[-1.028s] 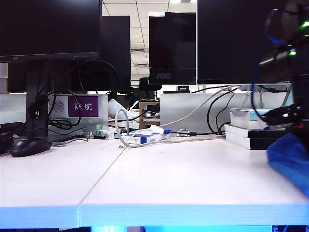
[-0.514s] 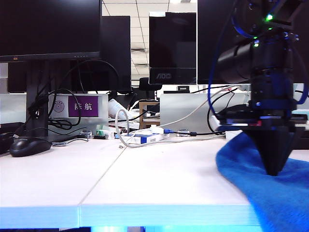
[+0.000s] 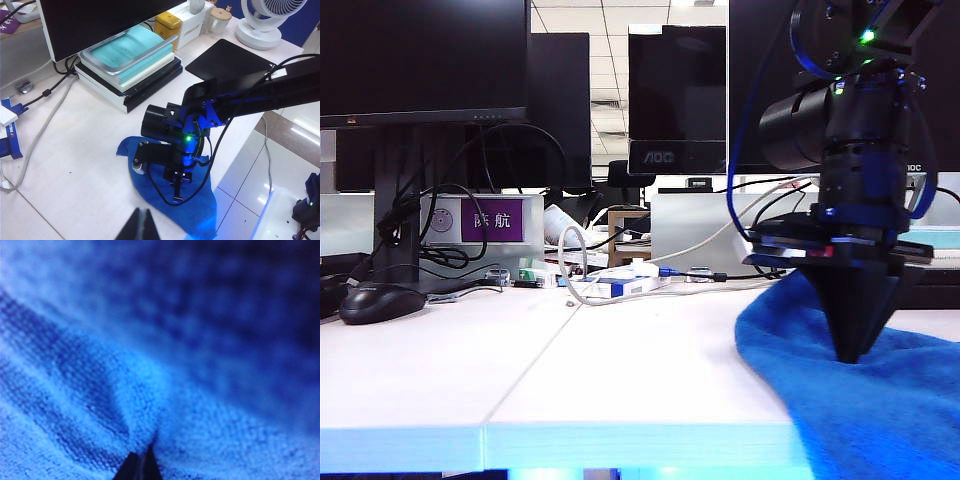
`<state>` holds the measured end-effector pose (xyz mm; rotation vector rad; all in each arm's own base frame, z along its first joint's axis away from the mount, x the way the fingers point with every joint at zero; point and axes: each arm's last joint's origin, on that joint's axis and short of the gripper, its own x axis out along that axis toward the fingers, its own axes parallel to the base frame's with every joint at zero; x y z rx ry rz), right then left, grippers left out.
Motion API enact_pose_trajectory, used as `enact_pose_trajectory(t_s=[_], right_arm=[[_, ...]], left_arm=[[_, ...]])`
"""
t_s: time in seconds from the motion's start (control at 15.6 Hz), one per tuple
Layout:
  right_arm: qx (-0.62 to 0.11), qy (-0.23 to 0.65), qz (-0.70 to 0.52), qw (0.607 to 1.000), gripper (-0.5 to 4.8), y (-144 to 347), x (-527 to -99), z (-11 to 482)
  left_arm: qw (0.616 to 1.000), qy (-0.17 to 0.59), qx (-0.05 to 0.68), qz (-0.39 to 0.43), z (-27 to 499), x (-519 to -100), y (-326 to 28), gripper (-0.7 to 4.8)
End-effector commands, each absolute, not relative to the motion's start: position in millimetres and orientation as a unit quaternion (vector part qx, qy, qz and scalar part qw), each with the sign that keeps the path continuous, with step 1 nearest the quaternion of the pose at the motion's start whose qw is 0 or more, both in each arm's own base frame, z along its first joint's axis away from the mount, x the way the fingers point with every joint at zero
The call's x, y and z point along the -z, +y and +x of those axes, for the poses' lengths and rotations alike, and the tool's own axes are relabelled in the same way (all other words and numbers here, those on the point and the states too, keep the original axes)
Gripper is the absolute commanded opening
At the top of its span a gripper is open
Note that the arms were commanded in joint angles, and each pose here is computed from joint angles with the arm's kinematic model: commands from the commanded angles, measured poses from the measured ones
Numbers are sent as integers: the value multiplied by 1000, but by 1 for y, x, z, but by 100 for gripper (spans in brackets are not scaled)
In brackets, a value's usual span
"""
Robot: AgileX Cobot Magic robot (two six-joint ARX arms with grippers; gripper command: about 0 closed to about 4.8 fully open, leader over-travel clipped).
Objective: Wipe the table from right to left using the rag.
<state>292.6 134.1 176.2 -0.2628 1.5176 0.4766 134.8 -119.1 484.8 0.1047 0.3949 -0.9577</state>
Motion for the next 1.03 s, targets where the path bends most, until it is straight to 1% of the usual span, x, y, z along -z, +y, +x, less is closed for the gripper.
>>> enact_pose_trajectory(t_s=[0.06,0.39,0.96,1.03], right_arm=[[-245,665,-94,699,-1,141,-168,297],[-247,664,-101,699,-1,145,-168,296],[-292,629,-142,706,-1,189,-164,282],[-300,629,-149,701,-1,203,-161,279]], left_arm=[[867,180,462,49,134,-487,-119,-5],[867,179,462,49,133,-487,-119,-5],[867,180,463,49,134,-487,-119,-5],[867,179,462,49,133,-487,-119,-5]])
